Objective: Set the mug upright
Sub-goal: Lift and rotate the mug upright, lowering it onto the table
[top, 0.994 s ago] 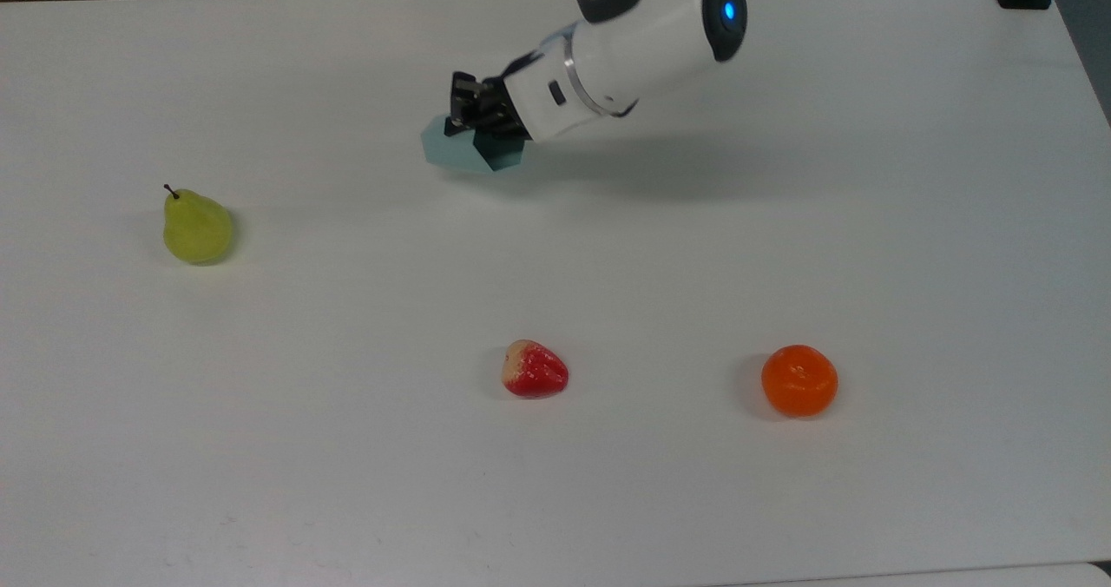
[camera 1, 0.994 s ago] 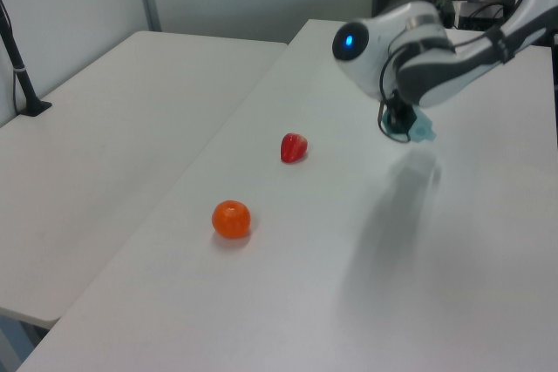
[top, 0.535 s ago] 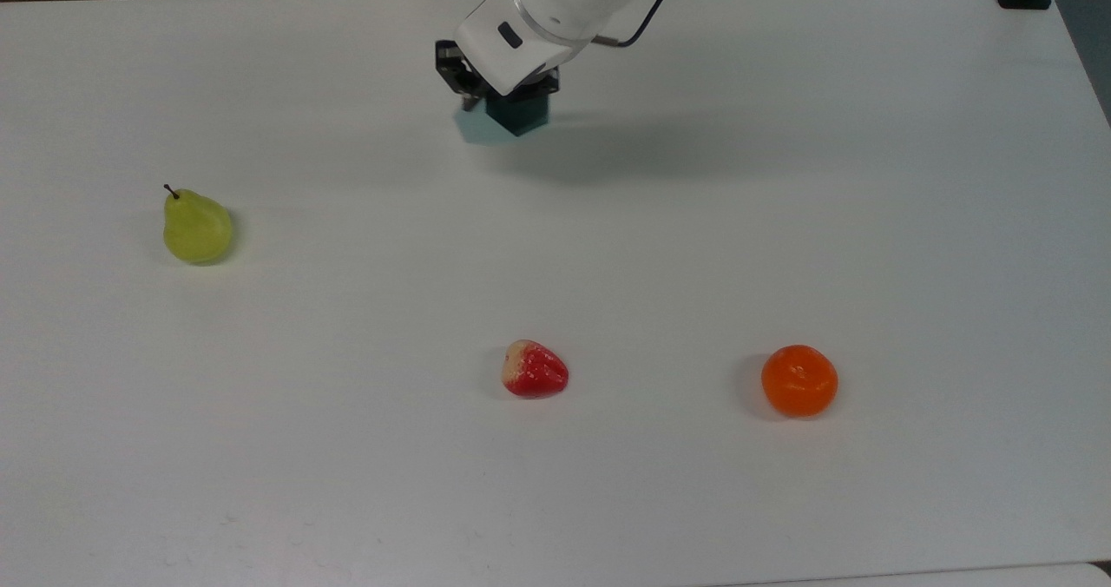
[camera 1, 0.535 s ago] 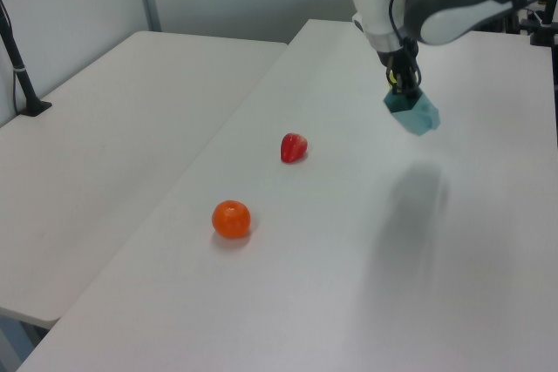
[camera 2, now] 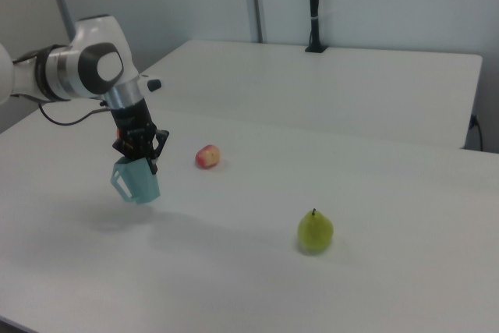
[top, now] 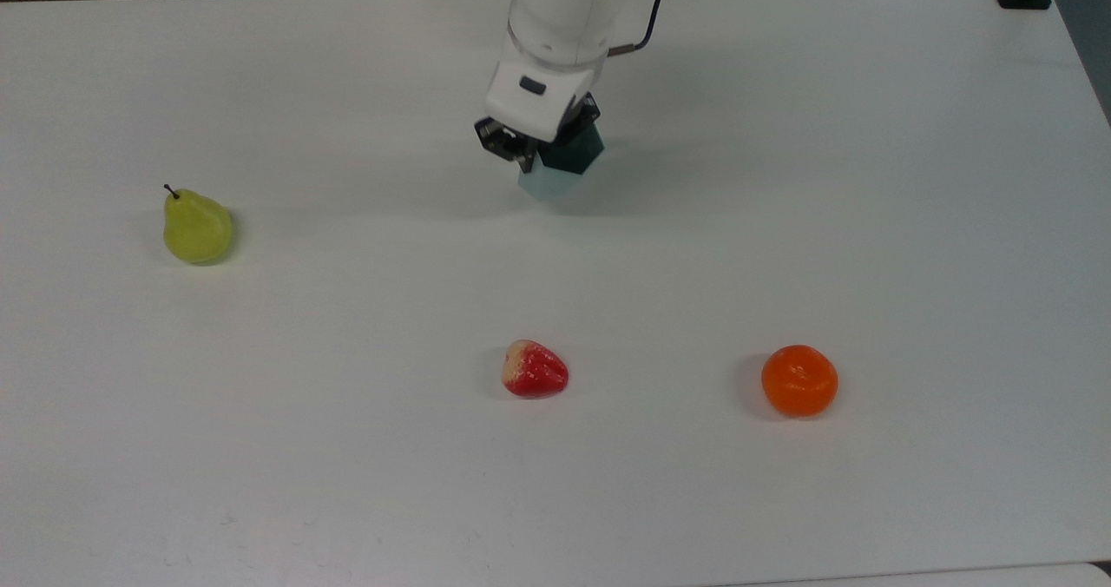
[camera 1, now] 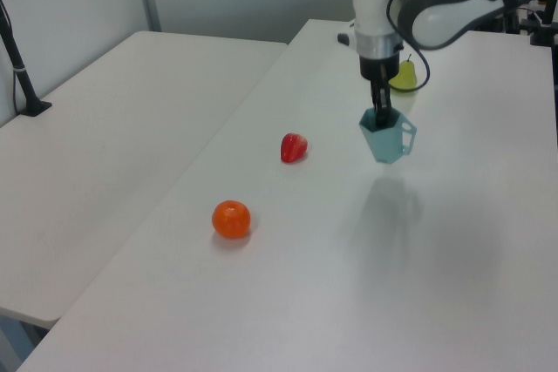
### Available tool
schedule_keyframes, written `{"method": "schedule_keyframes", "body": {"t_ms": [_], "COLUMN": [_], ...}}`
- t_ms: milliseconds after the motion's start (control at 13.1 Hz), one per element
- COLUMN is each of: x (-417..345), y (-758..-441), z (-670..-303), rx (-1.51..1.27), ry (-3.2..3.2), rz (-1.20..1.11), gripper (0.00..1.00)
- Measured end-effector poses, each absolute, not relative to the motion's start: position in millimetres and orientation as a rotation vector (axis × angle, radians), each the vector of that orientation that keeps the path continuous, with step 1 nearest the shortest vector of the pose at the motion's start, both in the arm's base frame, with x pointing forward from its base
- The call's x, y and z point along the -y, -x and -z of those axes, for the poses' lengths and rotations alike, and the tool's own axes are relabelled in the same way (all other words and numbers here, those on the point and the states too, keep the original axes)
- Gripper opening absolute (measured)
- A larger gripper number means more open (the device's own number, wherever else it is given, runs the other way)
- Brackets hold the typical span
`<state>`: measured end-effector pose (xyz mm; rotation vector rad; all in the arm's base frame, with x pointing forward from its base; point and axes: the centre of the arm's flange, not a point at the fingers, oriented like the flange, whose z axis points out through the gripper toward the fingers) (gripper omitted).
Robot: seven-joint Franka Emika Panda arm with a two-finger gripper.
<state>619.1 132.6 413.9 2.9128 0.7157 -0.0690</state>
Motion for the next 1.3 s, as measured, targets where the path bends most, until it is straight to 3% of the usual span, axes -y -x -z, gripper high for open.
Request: {"method": "schedule_keyframes", "body": {"t_ms": [306, 841, 1070, 1299], "x": [-144, -151, -151, -150], "y": [-621, -632, -634, -633], "z": [-393, -372, -373, -378], "rx": [-0.903, -0.937, -0.921, -0.846], "ry": [-2.996, -3.025, -3.029, -3.052], "rz": [0.052, -0.029, -0.043, -0.041], "gripper": [0.04, 0.04, 0.19, 0.5]}}
